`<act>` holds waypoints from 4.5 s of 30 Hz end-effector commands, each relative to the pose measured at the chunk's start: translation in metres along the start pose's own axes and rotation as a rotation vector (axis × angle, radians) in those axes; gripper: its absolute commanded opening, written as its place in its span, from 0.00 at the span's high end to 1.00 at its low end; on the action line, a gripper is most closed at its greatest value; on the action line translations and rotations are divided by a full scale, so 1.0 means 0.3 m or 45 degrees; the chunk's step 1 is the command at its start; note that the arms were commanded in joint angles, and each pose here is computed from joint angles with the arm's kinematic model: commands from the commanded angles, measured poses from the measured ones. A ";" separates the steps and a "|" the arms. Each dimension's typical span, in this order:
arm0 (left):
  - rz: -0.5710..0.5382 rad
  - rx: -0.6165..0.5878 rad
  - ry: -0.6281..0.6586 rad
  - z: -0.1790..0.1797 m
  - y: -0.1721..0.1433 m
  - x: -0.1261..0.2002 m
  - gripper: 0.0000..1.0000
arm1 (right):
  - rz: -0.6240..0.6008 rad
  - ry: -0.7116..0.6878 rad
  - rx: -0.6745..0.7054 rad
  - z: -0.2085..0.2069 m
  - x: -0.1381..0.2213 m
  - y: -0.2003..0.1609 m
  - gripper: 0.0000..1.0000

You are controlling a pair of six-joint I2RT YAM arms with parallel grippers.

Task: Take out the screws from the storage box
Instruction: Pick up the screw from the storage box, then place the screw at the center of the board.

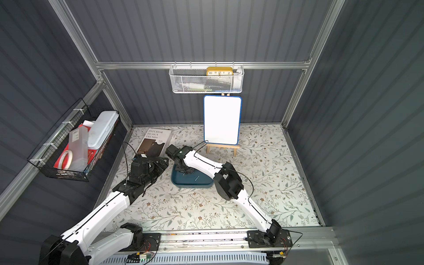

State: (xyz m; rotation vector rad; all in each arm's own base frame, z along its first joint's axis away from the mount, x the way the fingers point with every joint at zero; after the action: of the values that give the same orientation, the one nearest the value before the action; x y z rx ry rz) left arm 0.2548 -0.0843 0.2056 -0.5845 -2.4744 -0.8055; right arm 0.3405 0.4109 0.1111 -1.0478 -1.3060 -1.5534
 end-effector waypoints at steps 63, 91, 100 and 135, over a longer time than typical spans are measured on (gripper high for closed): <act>0.014 0.095 -0.018 0.010 -0.008 0.037 0.07 | 0.134 -0.111 0.116 -0.217 0.012 0.056 0.96; 0.135 -0.022 -0.070 -0.065 -0.005 -0.034 0.10 | -0.122 -0.007 0.070 -0.443 0.392 0.035 0.97; 0.103 -0.125 -0.100 -0.101 0.015 -0.047 0.12 | -0.138 -0.102 -0.036 -0.756 0.412 -0.068 0.96; 0.117 -0.079 -0.204 -0.119 -0.011 -0.013 0.11 | 0.060 -0.307 -0.015 -0.956 0.183 -0.207 0.78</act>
State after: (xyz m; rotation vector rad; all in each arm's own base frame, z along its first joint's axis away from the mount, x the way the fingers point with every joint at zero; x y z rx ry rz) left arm 0.2697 -0.1077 0.2278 -0.7806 -2.5373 -0.8319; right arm 0.2360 0.1280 0.0942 -1.3241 -1.4173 -1.3888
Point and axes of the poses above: each gripper's point midway between its finger pads, its own x axis back along the fingers, its own z axis along the line the jaws close on, y = z × x, the point moved 8 cm from there along x, back along the fingers, and after that the axes turned 3 degrees about x, right-handed, at the moved point
